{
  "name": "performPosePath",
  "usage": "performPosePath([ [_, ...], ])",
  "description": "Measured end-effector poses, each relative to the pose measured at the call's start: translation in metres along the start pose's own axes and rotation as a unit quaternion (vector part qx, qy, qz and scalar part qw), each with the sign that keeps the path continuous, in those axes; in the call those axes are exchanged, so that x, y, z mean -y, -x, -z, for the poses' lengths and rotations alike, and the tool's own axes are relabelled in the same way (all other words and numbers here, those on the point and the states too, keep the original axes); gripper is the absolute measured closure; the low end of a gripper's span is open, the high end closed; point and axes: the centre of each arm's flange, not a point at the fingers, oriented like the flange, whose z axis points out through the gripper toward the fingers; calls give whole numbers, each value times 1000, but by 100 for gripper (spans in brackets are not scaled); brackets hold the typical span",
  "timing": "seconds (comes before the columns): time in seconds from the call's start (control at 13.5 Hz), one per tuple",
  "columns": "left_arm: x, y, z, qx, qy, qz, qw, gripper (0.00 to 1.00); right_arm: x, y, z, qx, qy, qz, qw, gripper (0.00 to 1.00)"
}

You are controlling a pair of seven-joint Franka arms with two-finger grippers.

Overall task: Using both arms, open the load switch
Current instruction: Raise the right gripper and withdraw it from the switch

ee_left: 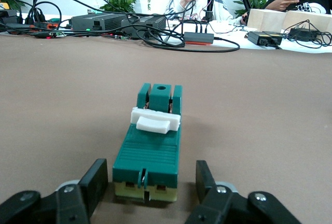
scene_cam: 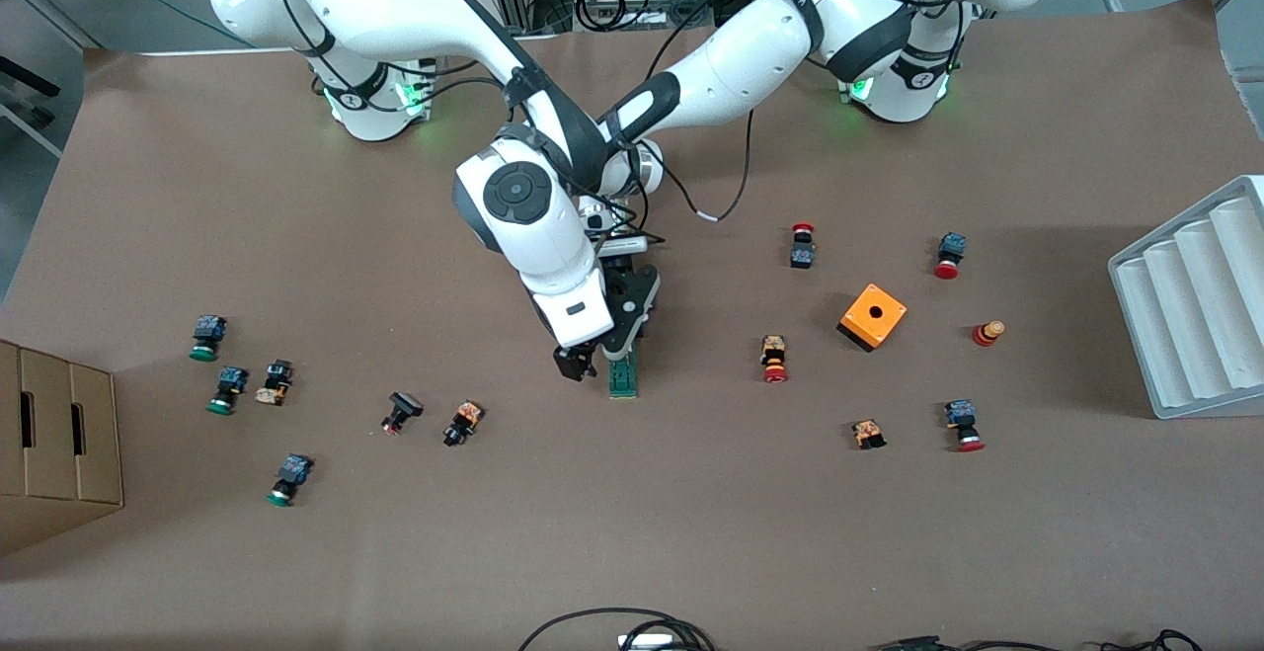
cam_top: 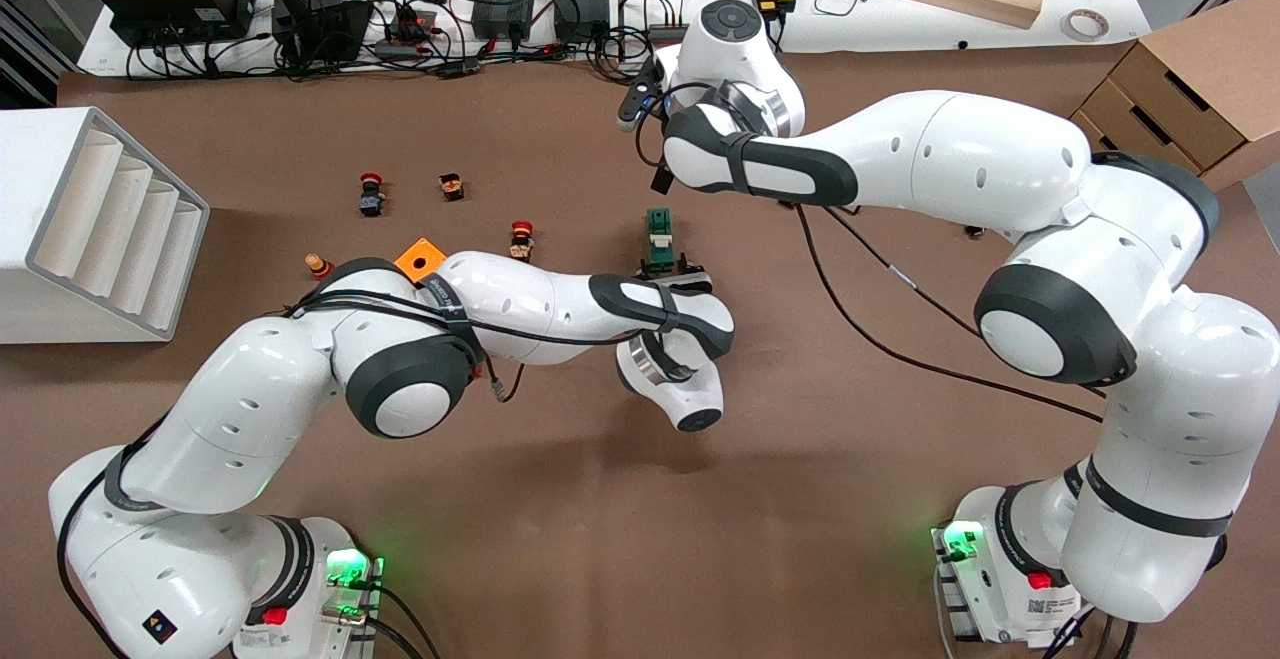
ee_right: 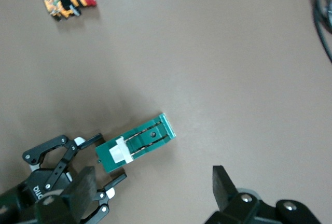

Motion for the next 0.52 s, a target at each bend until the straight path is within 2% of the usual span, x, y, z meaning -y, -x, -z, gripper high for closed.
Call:
performPosePath([
  [0.52,0,0,0,0,0,0,1000,23,-75,32,62,-16,15,-78,997,0],
])
